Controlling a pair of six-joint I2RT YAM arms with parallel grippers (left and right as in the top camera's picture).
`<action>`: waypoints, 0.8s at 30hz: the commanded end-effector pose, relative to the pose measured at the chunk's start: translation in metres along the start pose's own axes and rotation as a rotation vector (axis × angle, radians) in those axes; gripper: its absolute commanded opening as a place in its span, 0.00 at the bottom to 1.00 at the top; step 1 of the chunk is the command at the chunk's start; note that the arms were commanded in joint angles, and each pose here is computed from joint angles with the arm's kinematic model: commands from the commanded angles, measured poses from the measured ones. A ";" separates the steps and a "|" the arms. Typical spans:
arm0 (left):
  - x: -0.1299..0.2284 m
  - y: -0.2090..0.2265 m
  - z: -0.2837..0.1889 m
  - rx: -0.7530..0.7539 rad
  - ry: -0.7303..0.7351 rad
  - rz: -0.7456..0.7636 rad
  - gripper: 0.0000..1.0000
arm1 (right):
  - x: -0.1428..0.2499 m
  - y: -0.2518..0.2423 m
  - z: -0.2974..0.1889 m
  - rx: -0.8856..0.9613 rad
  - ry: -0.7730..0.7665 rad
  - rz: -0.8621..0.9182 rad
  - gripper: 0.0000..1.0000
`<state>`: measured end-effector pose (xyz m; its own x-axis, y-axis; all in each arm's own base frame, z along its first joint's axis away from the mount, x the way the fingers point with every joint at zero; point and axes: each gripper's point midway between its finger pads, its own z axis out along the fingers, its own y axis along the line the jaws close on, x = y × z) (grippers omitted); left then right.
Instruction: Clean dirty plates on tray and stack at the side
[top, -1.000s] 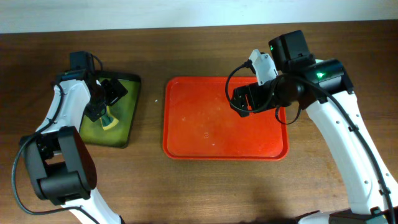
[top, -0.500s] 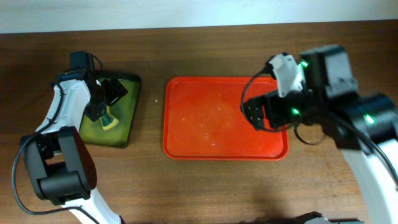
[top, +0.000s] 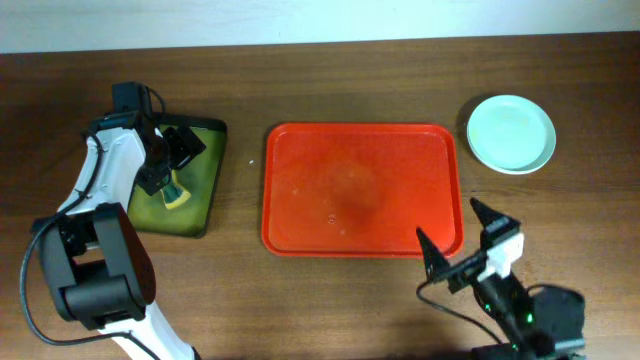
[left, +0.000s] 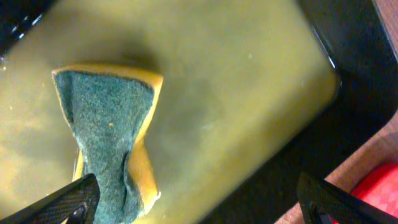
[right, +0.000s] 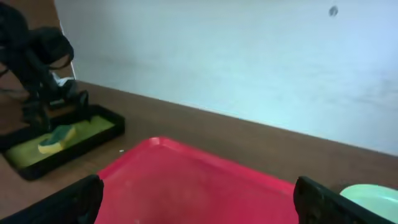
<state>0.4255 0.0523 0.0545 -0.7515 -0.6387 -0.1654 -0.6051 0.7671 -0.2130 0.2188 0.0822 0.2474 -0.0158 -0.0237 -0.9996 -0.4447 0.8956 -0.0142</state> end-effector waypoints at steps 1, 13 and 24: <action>-0.002 -0.005 -0.004 0.014 -0.008 0.007 0.99 | 0.009 -0.004 -0.010 0.044 -0.067 -0.024 0.98; -0.002 -0.005 -0.004 0.014 -0.008 0.007 0.99 | 0.040 -0.053 -0.001 0.259 -0.151 -0.053 0.98; -0.002 -0.005 -0.004 0.014 -0.008 0.007 0.99 | 0.087 -0.073 -0.006 0.342 0.034 0.018 0.98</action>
<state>0.4252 0.0522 0.0544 -0.7519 -0.6384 -0.1646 -0.6050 0.7673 -0.2124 0.2448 0.0151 0.1635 -0.0499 -0.0211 -0.9985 -0.1311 0.9913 -0.0144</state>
